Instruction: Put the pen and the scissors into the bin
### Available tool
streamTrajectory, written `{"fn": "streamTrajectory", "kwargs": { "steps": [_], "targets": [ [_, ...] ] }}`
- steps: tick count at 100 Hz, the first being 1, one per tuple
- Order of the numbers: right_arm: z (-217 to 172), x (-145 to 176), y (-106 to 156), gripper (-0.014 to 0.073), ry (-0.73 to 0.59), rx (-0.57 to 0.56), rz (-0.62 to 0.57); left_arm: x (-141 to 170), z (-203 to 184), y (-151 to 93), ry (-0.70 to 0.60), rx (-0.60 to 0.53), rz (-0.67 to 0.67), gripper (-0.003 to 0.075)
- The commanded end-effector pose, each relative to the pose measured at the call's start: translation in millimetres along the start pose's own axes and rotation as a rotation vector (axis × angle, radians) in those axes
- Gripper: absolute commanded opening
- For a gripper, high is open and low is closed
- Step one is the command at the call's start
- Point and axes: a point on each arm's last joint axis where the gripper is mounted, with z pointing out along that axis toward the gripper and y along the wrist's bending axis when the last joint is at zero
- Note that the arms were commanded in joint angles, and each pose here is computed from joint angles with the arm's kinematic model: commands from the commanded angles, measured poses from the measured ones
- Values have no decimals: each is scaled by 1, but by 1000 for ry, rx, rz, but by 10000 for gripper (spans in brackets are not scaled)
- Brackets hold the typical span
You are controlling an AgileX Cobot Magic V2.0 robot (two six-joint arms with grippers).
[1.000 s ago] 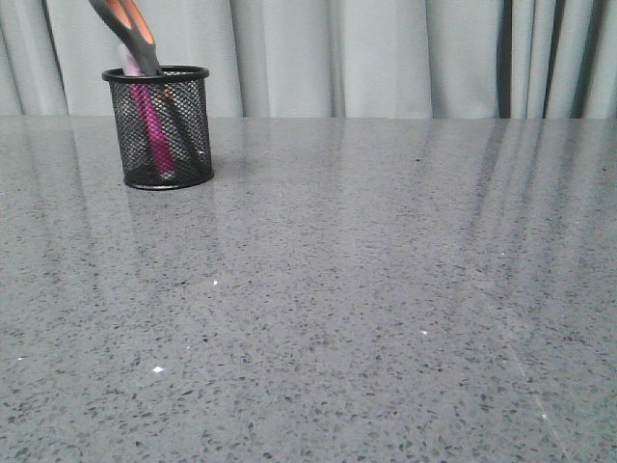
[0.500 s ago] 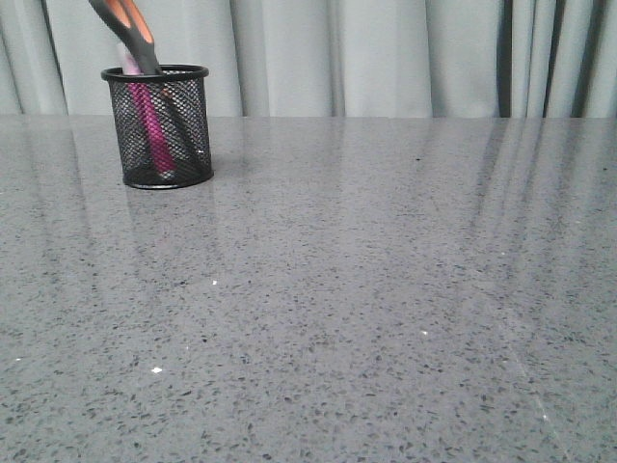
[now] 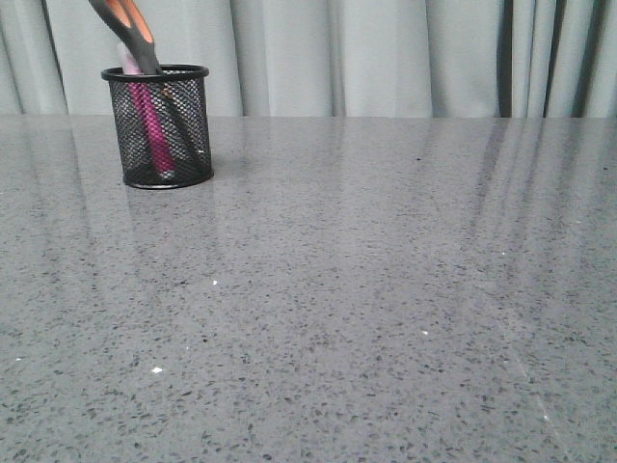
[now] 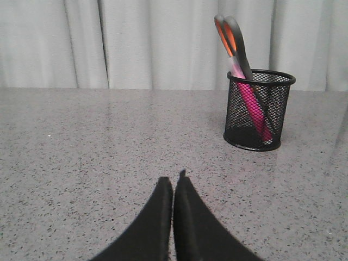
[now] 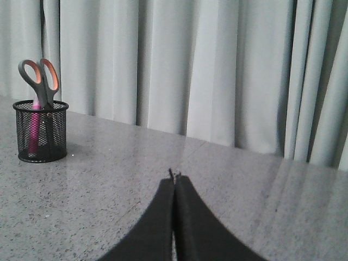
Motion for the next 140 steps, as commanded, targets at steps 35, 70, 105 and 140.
{"fn": "streamTrajectory", "kwargs": {
  "steps": [35,70,105,140],
  "targets": [
    [1,15,-8,-68,42,201,97,0,-1,1,-80,-4,-14,-22],
    [-2,43,-9,-68,137,265,92,0,-1,1,-80,-4,-14,-22],
    [-2,46,-9,-68,164,263,82,0,-1,1,-80,-4,-14,-22],
    [-2,46,-9,-68,164,263,82,0,-1,1,-80,-4,-14,-22]
  ]
}}
